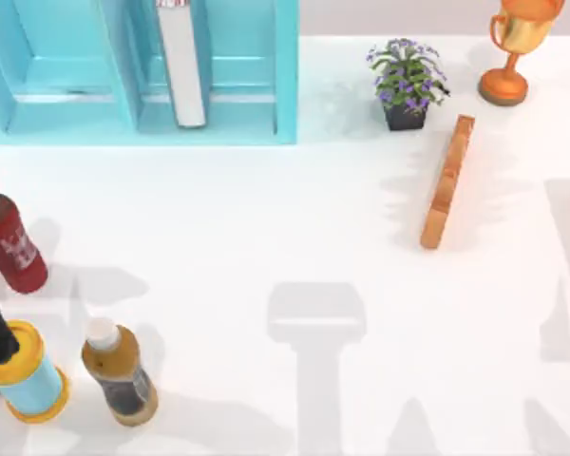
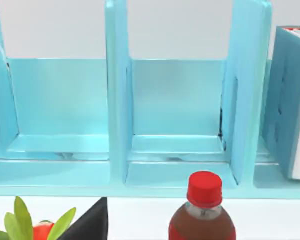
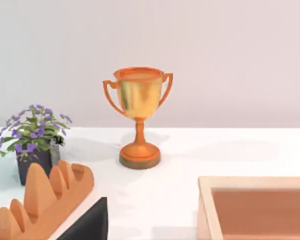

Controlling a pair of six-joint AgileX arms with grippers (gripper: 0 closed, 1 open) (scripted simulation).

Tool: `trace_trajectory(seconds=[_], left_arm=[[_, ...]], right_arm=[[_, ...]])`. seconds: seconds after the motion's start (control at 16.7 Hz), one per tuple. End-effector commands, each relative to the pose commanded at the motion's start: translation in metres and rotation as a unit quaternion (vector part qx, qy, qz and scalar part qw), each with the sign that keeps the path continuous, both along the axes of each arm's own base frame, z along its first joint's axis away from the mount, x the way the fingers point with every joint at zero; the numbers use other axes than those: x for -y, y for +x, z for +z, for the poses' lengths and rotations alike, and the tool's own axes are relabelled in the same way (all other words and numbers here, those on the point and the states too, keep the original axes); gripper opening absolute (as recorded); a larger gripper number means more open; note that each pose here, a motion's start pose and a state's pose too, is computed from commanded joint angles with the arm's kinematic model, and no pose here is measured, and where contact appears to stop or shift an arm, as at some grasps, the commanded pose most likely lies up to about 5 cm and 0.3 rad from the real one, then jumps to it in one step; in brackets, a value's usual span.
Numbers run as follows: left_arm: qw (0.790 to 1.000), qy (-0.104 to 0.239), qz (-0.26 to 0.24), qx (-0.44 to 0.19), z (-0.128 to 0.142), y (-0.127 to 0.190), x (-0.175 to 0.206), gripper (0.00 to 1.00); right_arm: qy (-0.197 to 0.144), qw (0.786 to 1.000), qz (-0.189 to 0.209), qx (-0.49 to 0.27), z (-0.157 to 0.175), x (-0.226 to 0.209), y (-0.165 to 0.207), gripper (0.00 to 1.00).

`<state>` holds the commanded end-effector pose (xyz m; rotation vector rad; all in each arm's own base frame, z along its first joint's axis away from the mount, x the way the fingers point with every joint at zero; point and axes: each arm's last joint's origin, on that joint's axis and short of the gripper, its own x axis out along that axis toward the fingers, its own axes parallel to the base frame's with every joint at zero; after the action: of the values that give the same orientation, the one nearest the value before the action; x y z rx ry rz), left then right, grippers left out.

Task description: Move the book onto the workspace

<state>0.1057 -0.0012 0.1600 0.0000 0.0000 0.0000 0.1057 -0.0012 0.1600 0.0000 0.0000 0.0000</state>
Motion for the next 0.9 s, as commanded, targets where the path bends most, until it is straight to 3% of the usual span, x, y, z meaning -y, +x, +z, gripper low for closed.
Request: trace_trajectory(seconds=[0.24, 0.54, 0.9], left_arm=[[1.0, -0.001, -0.001, 0.007, 0.007, 0.001, 0.001, 1.0], [1.0, -0.012, -0.008, 0.026, 0.048, 0.017, 0.008, 1.0], [0.999, -0.024, -0.017, -0.015, 0.081, 0.097, 0.038, 1.0]], right_arm=[[0.0, 1.0, 0.0, 0.0, 0.0, 0.0, 0.0, 1.0], [0.0, 1.0, 0.0, 0.0, 0.0, 0.0, 0.0, 1.0], [0.0, 1.0, 0.0, 0.0, 0.0, 0.0, 0.0, 1.0]])
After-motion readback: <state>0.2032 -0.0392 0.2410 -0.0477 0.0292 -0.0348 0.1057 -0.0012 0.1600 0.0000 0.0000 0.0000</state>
